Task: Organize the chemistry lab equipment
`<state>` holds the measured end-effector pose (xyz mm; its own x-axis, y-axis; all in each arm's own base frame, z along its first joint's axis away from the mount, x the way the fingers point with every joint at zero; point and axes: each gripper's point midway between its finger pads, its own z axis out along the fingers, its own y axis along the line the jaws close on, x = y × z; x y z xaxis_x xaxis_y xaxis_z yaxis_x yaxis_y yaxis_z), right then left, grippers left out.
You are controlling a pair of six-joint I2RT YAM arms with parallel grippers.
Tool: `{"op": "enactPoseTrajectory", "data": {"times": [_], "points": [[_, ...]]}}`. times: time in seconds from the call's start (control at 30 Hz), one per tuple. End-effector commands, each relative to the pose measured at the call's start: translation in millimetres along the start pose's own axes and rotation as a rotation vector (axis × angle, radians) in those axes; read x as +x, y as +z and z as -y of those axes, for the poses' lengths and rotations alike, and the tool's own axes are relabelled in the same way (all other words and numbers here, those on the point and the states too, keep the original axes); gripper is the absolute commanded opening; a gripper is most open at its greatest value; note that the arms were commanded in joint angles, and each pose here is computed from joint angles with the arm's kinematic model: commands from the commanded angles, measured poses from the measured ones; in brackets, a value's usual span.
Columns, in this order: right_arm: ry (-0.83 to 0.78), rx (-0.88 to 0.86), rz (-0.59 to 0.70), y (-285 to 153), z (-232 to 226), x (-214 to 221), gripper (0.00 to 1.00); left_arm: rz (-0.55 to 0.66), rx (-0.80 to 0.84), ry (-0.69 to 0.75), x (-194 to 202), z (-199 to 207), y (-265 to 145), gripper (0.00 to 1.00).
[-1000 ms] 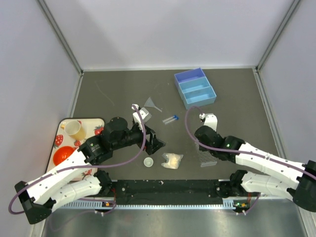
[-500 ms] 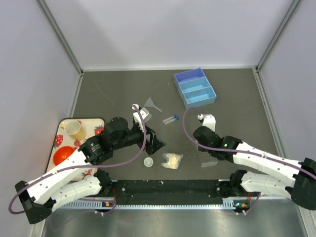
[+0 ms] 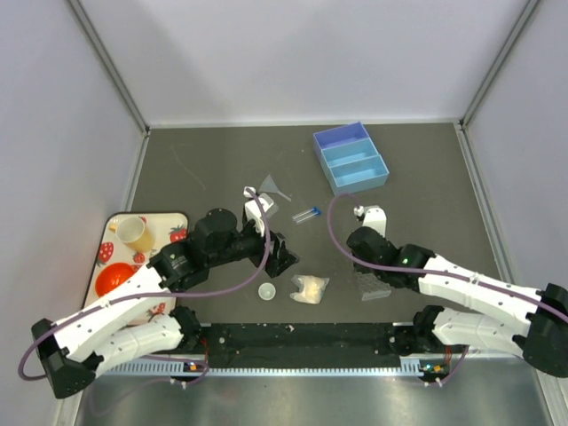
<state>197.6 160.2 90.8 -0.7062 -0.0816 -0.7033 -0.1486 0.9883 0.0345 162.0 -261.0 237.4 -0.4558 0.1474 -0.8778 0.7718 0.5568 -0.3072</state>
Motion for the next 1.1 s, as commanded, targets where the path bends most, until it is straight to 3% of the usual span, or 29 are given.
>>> {"op": "enactPoseTrajectory", "data": {"times": [0.0,0.27,0.5,0.7,1.07], "points": [[0.013,-0.045,0.034,-9.2,-7.0,-14.0,0.40,0.046,-0.011,0.021,-18.0,-1.1,5.6,0.99],[-0.004,-0.056,0.118,-37.9,0.7,-45.2,0.44,0.025,-0.069,0.035,-25.9,-14.3,32.8,0.99],[0.028,-0.105,0.237,-73.4,6.8,-78.5,0.45,-0.065,-0.157,0.048,-15.9,-40.9,89.5,0.99],[0.014,-0.155,0.250,-85.5,5.3,-81.2,0.45,-0.086,-0.307,0.091,-22.2,-80.7,126.6,0.97],[0.009,-0.206,0.270,-101.0,9.6,-78.6,0.45,-0.199,-0.249,0.068,2.2,-126.2,179.2,0.85]]}}
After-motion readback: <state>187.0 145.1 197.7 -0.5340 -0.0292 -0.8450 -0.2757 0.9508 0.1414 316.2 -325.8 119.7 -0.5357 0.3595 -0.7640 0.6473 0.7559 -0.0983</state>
